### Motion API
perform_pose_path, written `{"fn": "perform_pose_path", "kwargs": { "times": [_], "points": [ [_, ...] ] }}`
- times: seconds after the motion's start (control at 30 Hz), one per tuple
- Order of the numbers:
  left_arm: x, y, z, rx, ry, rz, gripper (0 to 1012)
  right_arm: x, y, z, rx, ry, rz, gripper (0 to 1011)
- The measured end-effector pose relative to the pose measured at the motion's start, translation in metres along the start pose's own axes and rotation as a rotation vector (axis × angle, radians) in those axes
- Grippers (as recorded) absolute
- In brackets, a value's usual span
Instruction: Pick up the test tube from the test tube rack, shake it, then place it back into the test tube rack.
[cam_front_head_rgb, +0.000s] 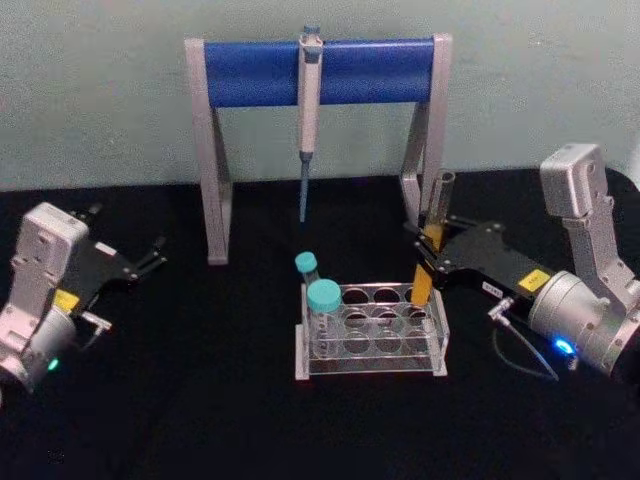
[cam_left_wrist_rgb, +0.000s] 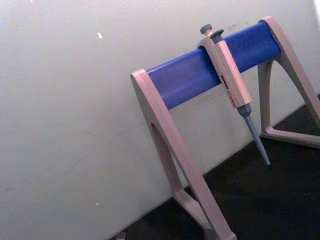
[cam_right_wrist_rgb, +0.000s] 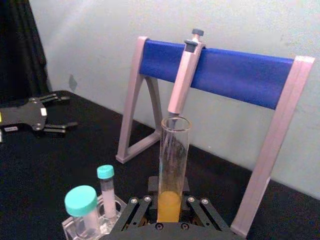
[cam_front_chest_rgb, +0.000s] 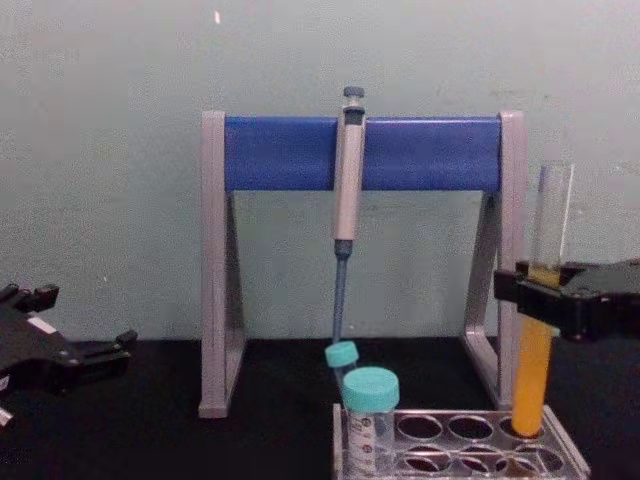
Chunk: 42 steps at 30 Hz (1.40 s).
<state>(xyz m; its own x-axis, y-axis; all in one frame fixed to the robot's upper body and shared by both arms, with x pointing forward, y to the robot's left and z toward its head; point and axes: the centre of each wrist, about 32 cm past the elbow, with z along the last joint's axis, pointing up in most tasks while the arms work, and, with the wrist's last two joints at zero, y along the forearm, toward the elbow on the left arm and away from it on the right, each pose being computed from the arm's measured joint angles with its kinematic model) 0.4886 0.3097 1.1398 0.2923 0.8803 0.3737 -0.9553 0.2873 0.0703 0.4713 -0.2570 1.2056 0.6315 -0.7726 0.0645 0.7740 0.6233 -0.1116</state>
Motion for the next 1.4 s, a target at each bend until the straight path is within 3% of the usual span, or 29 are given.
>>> {"fn": "perform_pose_path", "kwargs": {
  "times": [0.4,1.4],
  "points": [
    [0.0,0.0,0.0,0.0,0.0,0.0,1001,0.007,0.007,-0.002,0.0,-0.004,-0.014,235],
    [0.0,0.0,0.0,0.0,0.0,0.0,1001,0.008,0.014,-0.021,-0.053,0.043,-0.011,235]
  ]
}}
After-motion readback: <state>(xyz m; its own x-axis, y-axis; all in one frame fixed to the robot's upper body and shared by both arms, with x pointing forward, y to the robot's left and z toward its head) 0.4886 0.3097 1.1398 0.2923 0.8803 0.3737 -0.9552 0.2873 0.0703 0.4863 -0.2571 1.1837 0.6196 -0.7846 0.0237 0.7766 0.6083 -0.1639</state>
